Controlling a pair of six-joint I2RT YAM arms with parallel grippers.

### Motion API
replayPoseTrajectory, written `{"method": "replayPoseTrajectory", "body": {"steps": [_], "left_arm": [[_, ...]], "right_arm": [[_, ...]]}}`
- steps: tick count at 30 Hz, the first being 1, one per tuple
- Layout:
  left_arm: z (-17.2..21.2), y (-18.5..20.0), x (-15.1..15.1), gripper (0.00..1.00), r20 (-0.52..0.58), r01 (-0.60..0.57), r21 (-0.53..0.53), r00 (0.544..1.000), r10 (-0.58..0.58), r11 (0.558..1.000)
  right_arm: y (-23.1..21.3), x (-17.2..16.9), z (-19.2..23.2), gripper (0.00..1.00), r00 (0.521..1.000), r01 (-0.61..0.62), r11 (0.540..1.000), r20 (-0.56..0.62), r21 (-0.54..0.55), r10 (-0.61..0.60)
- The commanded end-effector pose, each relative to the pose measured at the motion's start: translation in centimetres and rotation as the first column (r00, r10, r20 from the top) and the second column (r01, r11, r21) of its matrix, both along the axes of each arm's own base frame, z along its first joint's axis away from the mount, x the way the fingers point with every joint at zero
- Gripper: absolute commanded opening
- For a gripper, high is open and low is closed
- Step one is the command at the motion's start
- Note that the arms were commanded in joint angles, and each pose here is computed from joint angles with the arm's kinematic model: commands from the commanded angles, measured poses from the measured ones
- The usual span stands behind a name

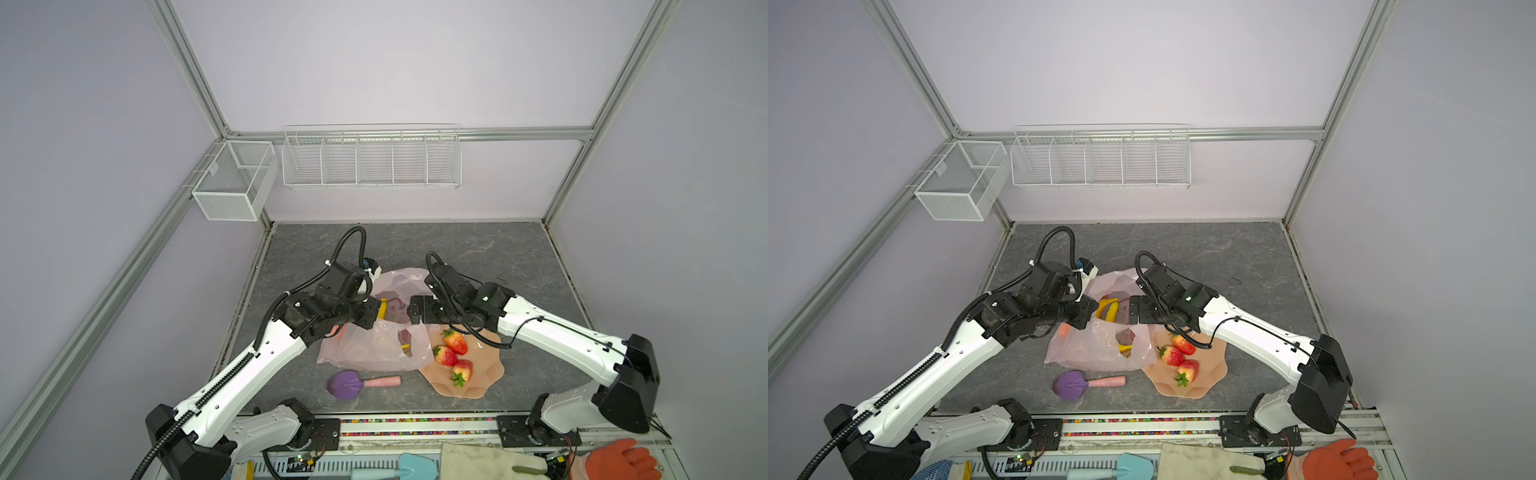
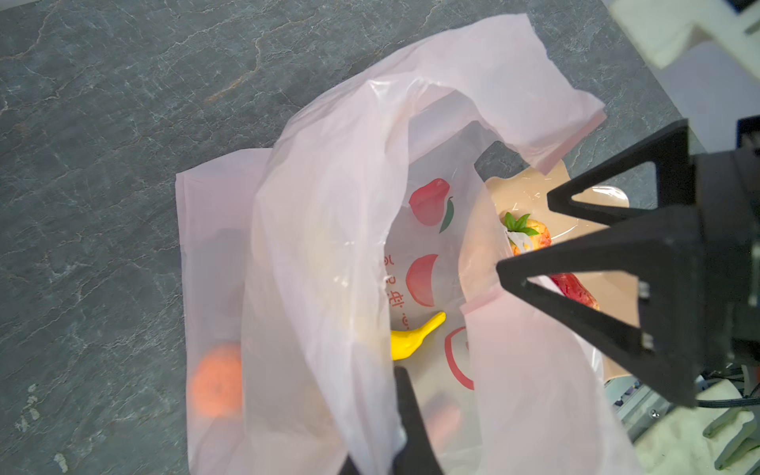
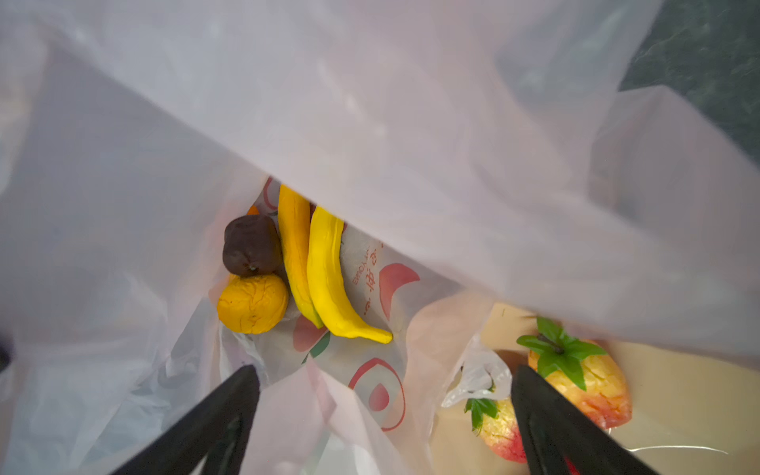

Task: Place the fruits into the plastic bag
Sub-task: 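Withdraw the right gripper from the bag back over the bowl, then lower the right gripper and grasp a strawberry in the bowl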

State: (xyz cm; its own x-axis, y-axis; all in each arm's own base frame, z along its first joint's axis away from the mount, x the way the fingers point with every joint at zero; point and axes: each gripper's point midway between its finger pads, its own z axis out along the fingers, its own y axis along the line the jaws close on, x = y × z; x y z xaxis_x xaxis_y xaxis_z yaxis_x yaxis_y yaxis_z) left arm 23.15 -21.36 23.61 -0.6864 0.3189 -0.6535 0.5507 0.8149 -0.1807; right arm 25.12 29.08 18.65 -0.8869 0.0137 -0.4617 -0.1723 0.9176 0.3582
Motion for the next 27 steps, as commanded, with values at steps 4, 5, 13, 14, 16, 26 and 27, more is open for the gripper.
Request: {"method": "replayPoseTrajectory", "body": {"steps": [4, 5, 13, 14, 16, 26, 27], "left_arm": [[-0.4, 0.2, -0.2, 0.00, -0.004, 0.013, 0.015, 1.000, -0.013, 1.000], [-0.4, 0.2, -0.2, 0.00, -0.004, 0.013, 0.015, 1.000, -0.013, 1.000], [-0.4, 0.0, 0.0, 0.00, -0.004, 0.013, 0.012, 1.000, -0.013, 1.000], [-0.4, 0.0, 0.0, 0.00, -0.004, 0.012, 0.011, 1.000, -0.012, 1.000], [-0.4, -0.1, 0.0, 0.00, -0.004, 0.013, 0.009, 1.000, -0.013, 1.000], [-0.5, -0.3, 0.1, 0.00, -0.007, 0.019, 0.010, 1.000, -0.018, 1.000], [-0.4, -0.3, 0.1, 0.00, -0.006, 0.019, 0.009, 1.000, -0.018, 1.000]], "right_arm": [[-1.8, 0.8, 2.4, 0.98, 0.997, 0.058, 0.998, 0.043, 0.017, -0.059], [-2.1, 0.6, 2.3, 0.98, 0.998, 0.059, 0.998, 0.036, 0.014, -0.059], [-5.9, -2.2, 1.0, 0.98, 0.996, 0.086, 0.995, -0.028, -0.040, -0.087], [-6.4, -2.6, 0.8, 0.99, 0.995, 0.088, 0.995, -0.032, -0.049, -0.090], [-7.6, -3.4, 0.4, 0.99, 0.995, 0.088, 0.993, -0.040, -0.077, -0.092], [-9.6, -6.3, -3.6, 0.97, 0.990, -0.007, 0.983, -0.137, -0.182, -0.019], [-9.6, -6.5, -4.3, 0.97, 0.988, -0.021, 0.981, -0.154, -0.192, -0.008]]}}
